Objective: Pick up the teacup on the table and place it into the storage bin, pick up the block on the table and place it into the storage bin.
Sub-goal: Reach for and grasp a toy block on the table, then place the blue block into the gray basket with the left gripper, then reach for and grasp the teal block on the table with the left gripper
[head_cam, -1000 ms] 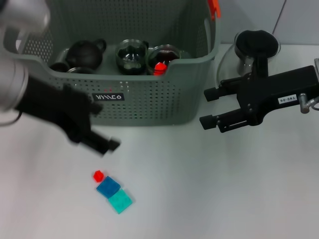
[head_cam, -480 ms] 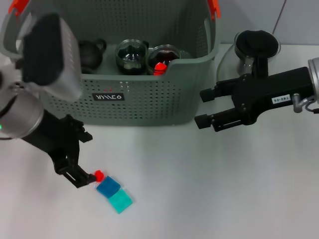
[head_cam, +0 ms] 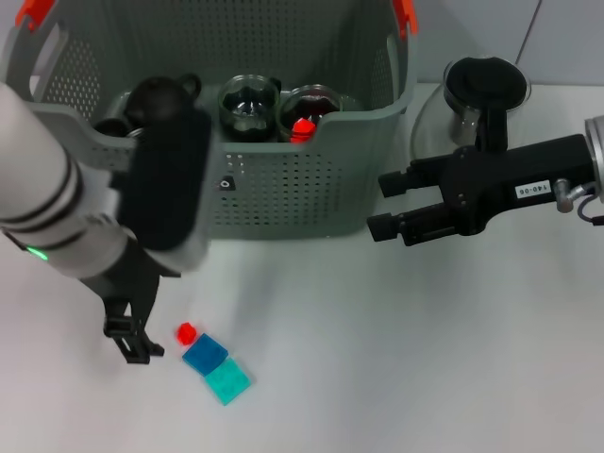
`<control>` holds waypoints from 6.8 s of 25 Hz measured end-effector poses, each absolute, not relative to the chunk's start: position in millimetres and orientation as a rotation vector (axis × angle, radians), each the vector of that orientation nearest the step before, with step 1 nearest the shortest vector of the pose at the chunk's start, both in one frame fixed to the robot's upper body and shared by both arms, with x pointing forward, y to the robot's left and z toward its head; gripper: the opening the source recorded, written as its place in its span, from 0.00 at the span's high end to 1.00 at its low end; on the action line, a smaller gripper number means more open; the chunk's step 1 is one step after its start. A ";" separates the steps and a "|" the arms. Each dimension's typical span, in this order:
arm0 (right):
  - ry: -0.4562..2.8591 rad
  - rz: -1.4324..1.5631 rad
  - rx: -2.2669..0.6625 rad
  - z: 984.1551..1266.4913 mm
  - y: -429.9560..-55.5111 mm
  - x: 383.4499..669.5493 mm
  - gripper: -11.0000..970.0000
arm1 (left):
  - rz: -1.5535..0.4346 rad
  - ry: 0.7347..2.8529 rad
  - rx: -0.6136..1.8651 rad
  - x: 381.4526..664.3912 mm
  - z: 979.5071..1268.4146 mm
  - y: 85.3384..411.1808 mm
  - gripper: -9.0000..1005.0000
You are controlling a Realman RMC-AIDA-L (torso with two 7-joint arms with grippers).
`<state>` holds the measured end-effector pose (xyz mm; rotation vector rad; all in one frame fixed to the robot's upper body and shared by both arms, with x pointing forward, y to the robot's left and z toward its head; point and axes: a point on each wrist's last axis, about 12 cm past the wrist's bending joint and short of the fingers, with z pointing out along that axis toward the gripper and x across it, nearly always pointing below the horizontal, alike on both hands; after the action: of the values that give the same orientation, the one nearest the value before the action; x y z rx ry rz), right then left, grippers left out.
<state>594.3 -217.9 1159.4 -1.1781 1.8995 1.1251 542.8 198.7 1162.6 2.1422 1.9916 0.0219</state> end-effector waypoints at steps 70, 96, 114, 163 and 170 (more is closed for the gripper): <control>1.911 1.169 -1.043 1154.1 -234.2 589.9 0.14 | -0.015 1.742 2.518 550.6 1115.0 142.7 0.32; 1.898 1.171 -1.037 1156.1 -234.1 590.5 0.14 | -0.130 1.785 2.427 552.6 1143.8 150.5 0.58; 1.863 1.200 -1.087 1159.8 -234.1 586.3 0.14 | -0.525 1.820 1.616 597.7 1248.3 213.1 0.54; 1.826 1.207 -1.200 1162.1 -239.9 580.1 0.14 | -0.453 1.943 1.369 534.6 1256.7 254.6 0.04; 1.830 1.207 -1.184 1162.0 -239.2 581.3 0.14 | -0.404 2.041 1.588 511.3 1228.8 220.3 0.04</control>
<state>581.3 -239.2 1162.0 -1.1836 1.8299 1.2067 511.3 220.3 1228.8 1.5885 2.0414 -0.4040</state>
